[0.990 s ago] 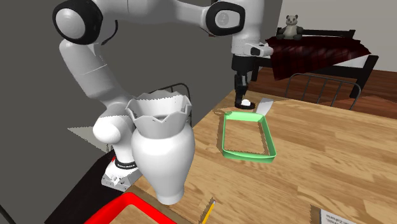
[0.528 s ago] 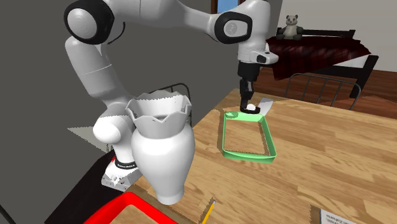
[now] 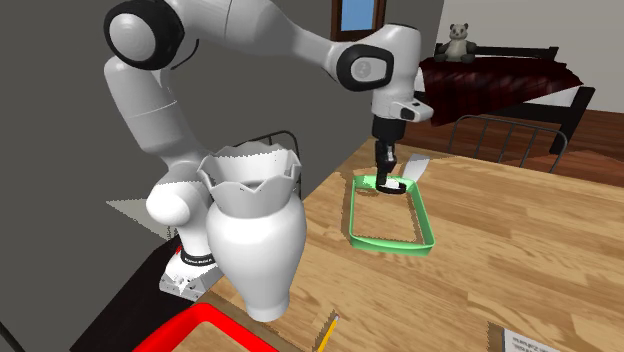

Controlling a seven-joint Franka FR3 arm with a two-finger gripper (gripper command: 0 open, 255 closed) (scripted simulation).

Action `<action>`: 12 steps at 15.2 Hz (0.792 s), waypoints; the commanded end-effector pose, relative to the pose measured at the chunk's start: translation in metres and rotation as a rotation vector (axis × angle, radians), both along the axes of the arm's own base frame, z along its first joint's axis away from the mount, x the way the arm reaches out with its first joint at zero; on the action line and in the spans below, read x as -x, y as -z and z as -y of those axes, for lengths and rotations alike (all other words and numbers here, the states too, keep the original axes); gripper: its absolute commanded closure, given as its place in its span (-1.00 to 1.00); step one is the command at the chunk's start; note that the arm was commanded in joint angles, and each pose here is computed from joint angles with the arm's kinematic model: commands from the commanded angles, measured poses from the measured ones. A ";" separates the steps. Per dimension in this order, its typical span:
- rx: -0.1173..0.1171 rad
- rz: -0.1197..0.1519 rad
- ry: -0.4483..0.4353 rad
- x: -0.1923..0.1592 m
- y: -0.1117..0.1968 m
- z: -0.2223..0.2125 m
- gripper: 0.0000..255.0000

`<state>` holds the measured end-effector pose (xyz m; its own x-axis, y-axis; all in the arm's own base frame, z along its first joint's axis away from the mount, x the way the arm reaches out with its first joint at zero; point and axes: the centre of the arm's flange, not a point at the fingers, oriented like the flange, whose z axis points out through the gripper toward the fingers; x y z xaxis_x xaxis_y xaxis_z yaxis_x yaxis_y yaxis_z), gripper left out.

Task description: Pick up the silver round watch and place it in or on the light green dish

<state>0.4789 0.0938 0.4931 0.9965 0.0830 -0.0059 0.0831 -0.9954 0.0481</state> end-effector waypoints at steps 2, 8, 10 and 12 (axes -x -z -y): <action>0.000 0.000 0.000 0.001 0.016 0.000 1.00; 0.000 0.000 0.000 0.001 0.016 0.000 1.00; 0.000 0.000 0.000 0.001 0.016 0.000 -1.00; 0.000 0.000 0.000 0.001 0.016 0.000 -1.00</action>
